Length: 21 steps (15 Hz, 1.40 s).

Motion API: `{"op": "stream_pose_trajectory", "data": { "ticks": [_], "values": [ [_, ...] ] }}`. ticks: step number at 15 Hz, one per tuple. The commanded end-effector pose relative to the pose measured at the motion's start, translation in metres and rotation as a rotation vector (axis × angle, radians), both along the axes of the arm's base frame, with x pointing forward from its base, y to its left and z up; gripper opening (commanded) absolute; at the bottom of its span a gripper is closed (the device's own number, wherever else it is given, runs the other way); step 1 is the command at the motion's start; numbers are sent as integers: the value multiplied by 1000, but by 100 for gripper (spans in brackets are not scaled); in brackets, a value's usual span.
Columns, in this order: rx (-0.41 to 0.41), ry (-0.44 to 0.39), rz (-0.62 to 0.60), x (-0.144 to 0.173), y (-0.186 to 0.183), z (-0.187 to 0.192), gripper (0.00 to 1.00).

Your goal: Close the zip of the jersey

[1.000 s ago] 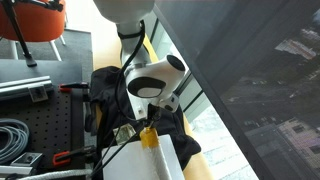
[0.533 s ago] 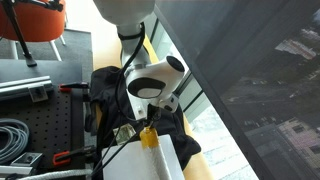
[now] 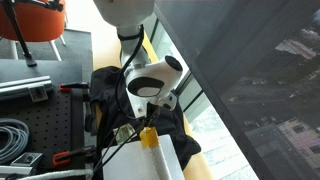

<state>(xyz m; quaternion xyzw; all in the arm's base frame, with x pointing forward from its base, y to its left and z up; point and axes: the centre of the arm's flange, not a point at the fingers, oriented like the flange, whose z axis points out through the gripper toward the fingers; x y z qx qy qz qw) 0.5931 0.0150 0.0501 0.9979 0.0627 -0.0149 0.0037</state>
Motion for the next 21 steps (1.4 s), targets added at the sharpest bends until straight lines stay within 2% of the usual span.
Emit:
{"op": "stream_pose_trajectory", "data": {
  "ticks": [1, 7, 15, 21],
  "values": [
    [-1, 17, 23, 4, 15, -7, 100],
    [2, 23, 48, 1, 27, -8, 100],
    [-24, -6, 50, 14, 20, 21, 100],
    [-48, 24, 27, -3, 7, 27, 100]
  ]
}}
